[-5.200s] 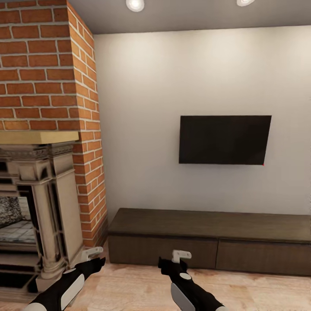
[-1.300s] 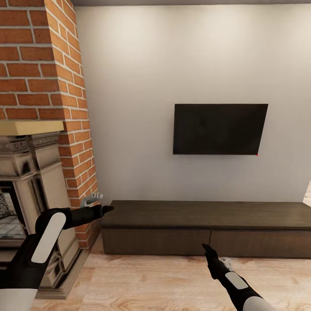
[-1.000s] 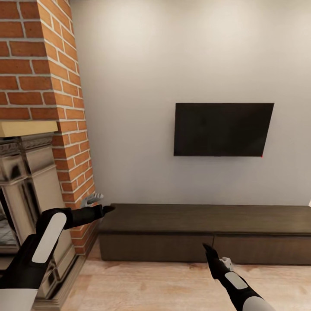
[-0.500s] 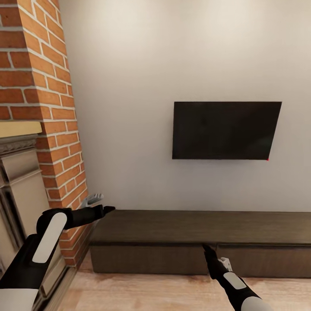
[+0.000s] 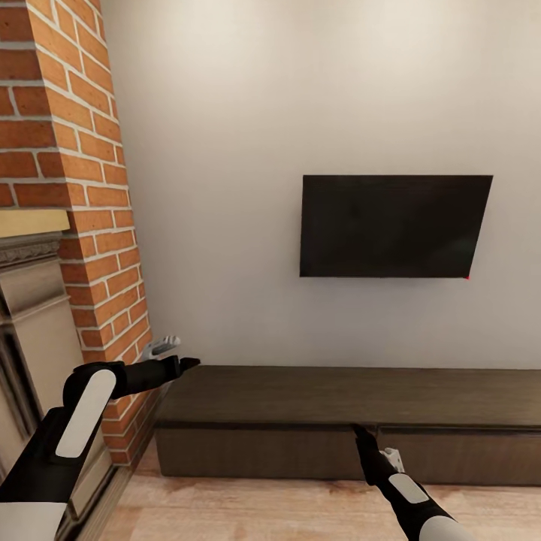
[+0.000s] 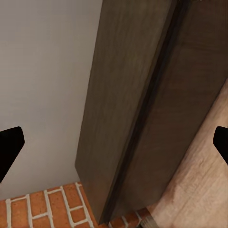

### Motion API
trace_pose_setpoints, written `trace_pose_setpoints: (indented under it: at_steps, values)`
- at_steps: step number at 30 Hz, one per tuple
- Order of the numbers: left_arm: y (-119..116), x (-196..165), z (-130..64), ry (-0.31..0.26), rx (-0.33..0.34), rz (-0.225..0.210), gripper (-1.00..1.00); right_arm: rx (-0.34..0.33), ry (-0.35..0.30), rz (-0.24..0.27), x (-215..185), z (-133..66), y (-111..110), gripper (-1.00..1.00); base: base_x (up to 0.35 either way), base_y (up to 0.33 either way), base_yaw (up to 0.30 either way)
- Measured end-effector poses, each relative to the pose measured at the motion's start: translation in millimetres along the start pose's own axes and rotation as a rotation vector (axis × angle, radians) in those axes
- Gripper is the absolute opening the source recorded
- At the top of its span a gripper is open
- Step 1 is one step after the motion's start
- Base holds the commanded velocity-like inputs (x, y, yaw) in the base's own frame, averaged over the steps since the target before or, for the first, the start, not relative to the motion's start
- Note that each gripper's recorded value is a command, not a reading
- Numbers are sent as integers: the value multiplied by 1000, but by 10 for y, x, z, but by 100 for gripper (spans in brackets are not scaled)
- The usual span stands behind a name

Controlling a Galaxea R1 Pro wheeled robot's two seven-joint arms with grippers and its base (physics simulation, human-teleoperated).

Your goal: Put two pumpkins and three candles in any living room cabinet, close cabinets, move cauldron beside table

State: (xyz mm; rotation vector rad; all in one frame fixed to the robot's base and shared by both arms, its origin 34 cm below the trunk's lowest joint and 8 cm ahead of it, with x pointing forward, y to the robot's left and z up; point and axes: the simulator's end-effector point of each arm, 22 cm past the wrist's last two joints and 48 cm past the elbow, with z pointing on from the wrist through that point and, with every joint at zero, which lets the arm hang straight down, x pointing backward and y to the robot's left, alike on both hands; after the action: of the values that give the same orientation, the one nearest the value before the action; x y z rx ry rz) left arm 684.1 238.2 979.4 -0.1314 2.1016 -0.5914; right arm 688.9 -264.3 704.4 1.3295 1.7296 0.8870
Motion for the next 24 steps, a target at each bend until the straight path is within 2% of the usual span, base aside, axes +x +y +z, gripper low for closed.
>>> trace_pose_setpoints:
  at_steps: [24]
  values:
    - [191, 348, 170, 2, 1, 5, 100, -2, -1, -1, 78, 173, -376, 100, 0, 0, 0]
